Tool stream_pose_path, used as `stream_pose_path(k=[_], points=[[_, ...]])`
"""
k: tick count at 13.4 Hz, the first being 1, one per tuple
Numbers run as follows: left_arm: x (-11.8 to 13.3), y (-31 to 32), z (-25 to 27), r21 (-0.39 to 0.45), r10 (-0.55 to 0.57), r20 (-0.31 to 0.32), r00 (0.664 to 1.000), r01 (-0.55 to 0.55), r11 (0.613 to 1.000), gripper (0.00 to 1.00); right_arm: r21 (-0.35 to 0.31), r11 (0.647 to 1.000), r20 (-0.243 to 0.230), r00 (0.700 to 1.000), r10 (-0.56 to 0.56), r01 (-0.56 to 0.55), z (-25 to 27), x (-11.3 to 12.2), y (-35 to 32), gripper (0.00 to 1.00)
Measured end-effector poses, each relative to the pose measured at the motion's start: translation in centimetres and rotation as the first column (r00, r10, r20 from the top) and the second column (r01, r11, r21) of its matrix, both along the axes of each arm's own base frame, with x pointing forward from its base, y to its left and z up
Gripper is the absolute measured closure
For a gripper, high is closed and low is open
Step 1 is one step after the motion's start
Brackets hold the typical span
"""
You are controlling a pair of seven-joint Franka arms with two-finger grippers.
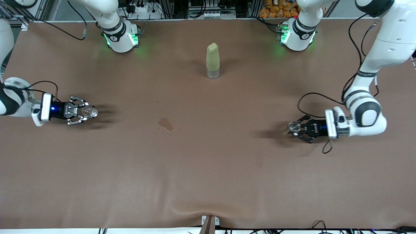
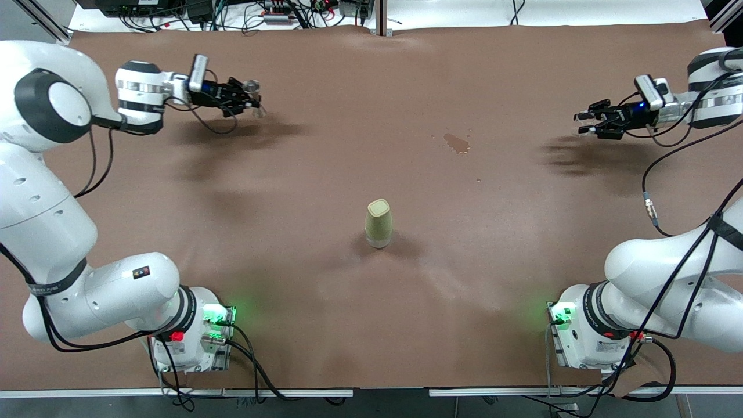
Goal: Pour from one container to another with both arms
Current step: 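Lower the glass cup and jigger back onto the table with both grippers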
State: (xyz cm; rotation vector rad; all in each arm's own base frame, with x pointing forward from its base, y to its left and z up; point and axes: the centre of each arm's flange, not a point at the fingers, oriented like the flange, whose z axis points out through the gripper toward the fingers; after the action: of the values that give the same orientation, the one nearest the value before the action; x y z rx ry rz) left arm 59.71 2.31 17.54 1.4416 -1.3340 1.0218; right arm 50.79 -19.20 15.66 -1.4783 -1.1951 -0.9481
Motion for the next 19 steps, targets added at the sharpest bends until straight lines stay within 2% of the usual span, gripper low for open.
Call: stream_pose_path(k=[4, 6, 9, 11, 14, 19], points=[[-0.7, 4.9, -0.2, 0.029, 0.019, 0.006, 1.000, -0.019, 0.999, 0.79, -0.005, 1.000, 0.017, 1.000, 0.004, -0.003, -3.2, 1.8, -1.7, 0.50], [-1.0, 5.6, -0.1, 0.020, 0.003, 0.035, 0.999, -0.004, 1.000, 0.79, -0.003, 1.000, 0.019, 1.000, -0.022, 0.022, -4.1, 1.2, -3.3, 0.50], [-1.9, 7.4, -0.4, 0.009, -0.014, 0.071, 0.997, 0.014, 1.000, 0.79, 0.010, 0.999, 0.076, 0.996, -0.049, 0.048, -5.1, 0.0, -5.4, 0.50], [-2.6, 9.6, -0.9, 0.006, 0.009, 0.082, 0.997, -0.009, 1.000, 0.79, 0.013, 0.999, 0.094, 0.994, -0.054, 0.053, -5.8, -0.1, -5.9, 0.50], [-3.9, 12.4, -2.0, -0.029, 0.051, 0.059, 0.997, -0.050, 0.998, 0.79, 0.023, 0.999, 0.117, 0.992, -0.047, 0.044, -6.7, 0.4, -5.8, 0.50], [-4.9, 12.6, -4.5, -0.060, 0.064, 0.018, 0.998, -0.063, 0.996, 0.79, 0.044, 0.998, 0.103, 0.994, -0.047, 0.043, -8.6, -0.2, -5.3, 0.50]])
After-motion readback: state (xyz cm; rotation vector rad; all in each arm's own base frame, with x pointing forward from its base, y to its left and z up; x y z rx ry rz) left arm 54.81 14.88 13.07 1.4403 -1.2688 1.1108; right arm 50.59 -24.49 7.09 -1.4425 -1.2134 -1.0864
